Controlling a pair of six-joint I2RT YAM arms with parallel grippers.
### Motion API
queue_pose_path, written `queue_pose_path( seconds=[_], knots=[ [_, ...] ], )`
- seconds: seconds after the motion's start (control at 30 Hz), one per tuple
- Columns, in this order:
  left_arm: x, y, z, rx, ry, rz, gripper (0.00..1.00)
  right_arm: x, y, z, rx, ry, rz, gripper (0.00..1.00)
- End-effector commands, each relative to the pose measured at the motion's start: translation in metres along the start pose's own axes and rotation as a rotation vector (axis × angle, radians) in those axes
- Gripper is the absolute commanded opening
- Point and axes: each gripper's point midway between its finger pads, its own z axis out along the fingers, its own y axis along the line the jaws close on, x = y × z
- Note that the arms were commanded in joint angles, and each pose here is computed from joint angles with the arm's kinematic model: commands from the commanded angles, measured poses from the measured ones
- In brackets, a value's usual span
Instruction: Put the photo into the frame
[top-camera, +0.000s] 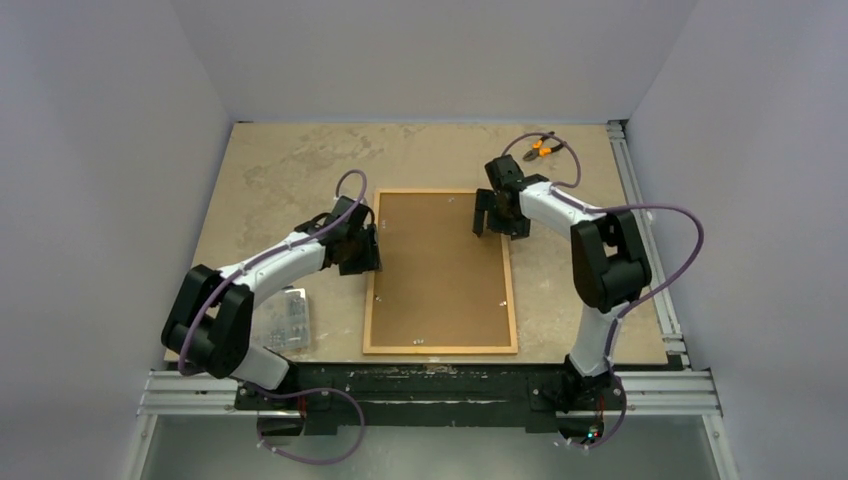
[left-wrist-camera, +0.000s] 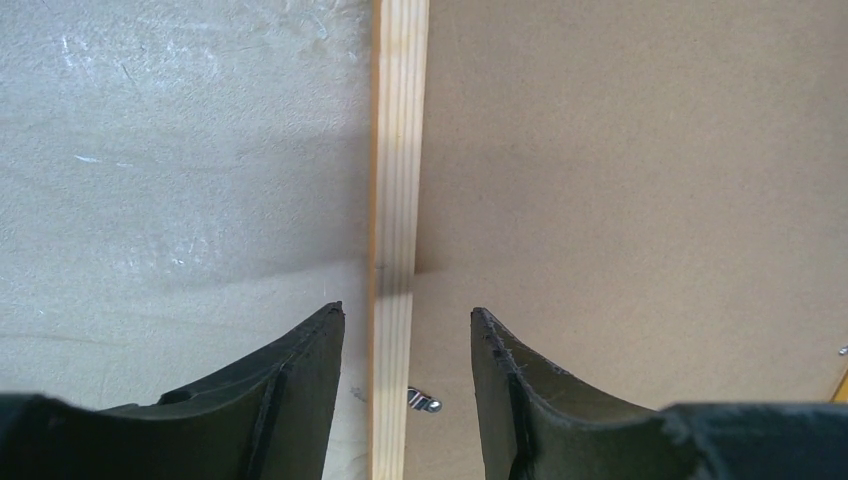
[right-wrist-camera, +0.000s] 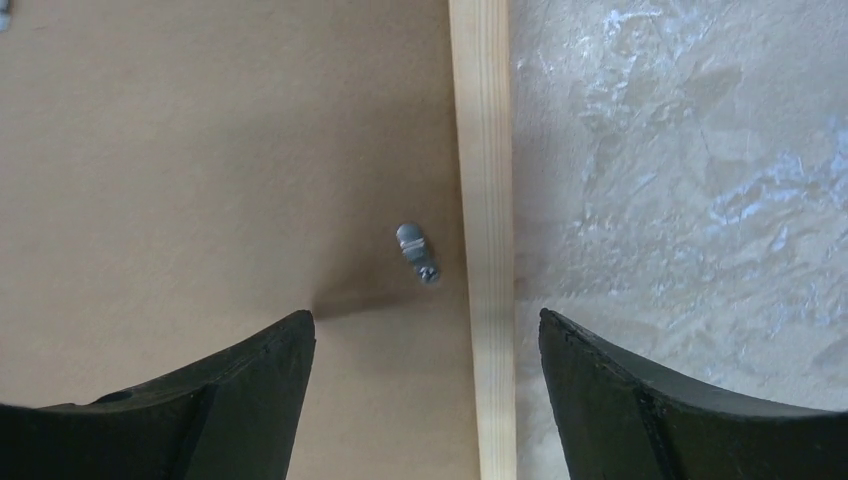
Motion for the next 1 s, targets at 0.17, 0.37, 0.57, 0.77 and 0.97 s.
queue_pose_path(
  seconds=[0.17,0.37,0.57,0.77,0.97],
  knots=[
    [-0.006,0.005,0.008,-0.027,-0.006,0.04,0.48,-0.032,-0.005,0.022,0.101,-0.044,-0.052,0.71],
    [-0.004,0.005,0.011,-0.024,-0.001,0.047,0.48,-0.034,-0.006,0.032,0.118,-0.022,-0.069,0.42],
    [-0.006,0.002,0.011,-0.011,0.0,0.053,0.48,-0.029,-0.01,0.03,0.123,-0.017,-0.074,0.2],
    [-0.02,-0.001,0.01,0.043,-0.01,0.005,0.6,-0.024,-0.008,0.028,0.103,-0.012,-0.078,0.0],
    [-0.052,-0.002,0.009,0.063,-0.04,-0.045,0.67,-0.019,-0.007,0.018,0.069,-0.02,-0.078,0.0]
  ],
)
